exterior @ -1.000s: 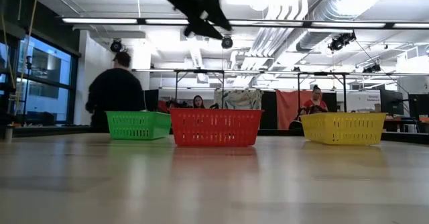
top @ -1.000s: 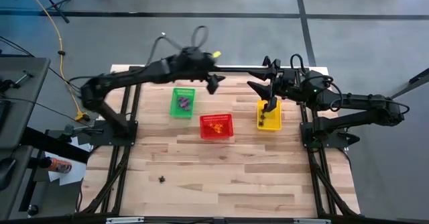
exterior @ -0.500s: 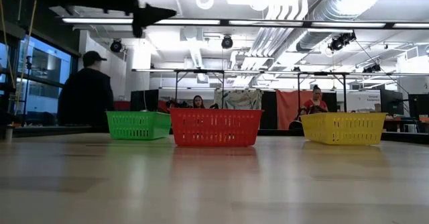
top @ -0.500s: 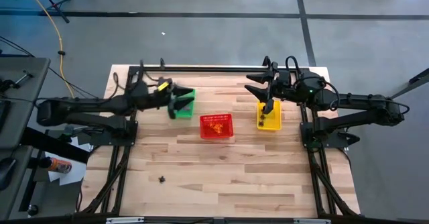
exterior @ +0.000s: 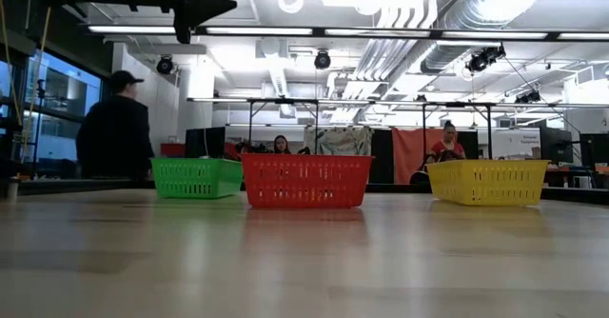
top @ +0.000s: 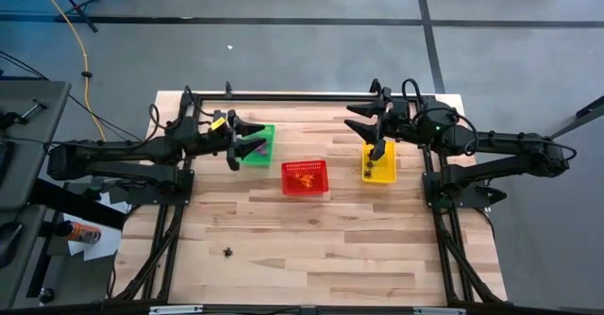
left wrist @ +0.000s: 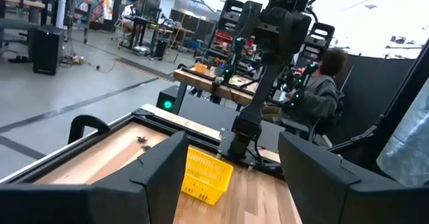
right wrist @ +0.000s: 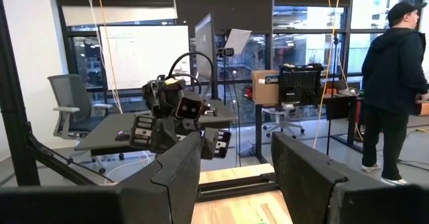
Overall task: Sort Halloween decoration
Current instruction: Put the black spider toy into the yellow bin
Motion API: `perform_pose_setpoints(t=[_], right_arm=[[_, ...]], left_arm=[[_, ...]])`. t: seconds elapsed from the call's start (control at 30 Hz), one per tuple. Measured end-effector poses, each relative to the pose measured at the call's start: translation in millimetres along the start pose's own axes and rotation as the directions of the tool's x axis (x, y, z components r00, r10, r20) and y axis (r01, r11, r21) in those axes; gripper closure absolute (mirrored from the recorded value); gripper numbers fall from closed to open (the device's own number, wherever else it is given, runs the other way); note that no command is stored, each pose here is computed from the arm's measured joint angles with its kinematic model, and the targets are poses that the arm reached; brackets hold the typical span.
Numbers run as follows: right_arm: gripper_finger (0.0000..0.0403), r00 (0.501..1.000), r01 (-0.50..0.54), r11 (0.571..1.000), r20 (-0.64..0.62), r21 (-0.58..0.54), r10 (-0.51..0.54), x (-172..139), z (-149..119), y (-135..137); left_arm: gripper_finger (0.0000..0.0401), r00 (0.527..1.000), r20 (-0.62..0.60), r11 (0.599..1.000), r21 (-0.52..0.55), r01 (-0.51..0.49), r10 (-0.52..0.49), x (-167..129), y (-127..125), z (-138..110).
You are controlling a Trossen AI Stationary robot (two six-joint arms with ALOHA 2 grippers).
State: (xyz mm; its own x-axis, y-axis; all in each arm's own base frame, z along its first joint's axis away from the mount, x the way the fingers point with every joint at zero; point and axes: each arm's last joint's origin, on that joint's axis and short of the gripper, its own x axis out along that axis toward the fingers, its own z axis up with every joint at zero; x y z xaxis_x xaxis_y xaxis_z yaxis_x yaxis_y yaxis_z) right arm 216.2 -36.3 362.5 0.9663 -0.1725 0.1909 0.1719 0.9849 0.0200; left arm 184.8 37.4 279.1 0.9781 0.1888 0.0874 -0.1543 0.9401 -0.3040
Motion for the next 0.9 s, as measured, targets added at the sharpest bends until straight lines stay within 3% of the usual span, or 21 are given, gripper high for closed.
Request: perform_pose_setpoints(t=[0.37,0.5,0.57,0.63,0.73,0.9], right_arm=[[0.0226,1.000,0.001,1.000,-0.031,0.002,-0.001,0.0,-3.0,-0.1],[0.0226,0.997,0.002,1.000,-0.082,-0.001,-0.002,-0.3,-7.9,-0.2],[0.0226,0.994,0.003,1.000,-0.105,0.004,-0.003,-0.5,-10.2,-0.2],[0.0226,0.991,0.004,1.000,-0.130,0.007,-0.003,-0.7,-12.6,-0.3],[0.0226,0.986,0.005,1.000,-0.167,0.005,-0.004,-1.3,-16.2,-0.3],[0.0226,0.972,0.005,1.000,-0.235,0.000,-0.005,-2.6,-22.8,-0.4]], left_arm=[[0.0179,1.000,0.006,1.000,0.000,-0.018,0.018,0.1,0.7,0.2],[0.0179,0.999,0.014,0.991,-0.128,-0.044,0.046,0.1,1.5,0.4],[0.0179,0.997,-0.046,0.978,-0.195,-0.076,0.068,1.2,1.0,1.9],[0.0179,0.979,-0.183,0.967,-0.217,-0.133,0.094,2.3,-3.8,5.7],[0.0179,0.903,-0.418,0.970,-0.166,-0.178,0.095,5.0,-23.4,18.4],[0.0179,0.658,-0.742,0.971,-0.045,-0.236,0.126,-1.3,-65.5,28.4]])
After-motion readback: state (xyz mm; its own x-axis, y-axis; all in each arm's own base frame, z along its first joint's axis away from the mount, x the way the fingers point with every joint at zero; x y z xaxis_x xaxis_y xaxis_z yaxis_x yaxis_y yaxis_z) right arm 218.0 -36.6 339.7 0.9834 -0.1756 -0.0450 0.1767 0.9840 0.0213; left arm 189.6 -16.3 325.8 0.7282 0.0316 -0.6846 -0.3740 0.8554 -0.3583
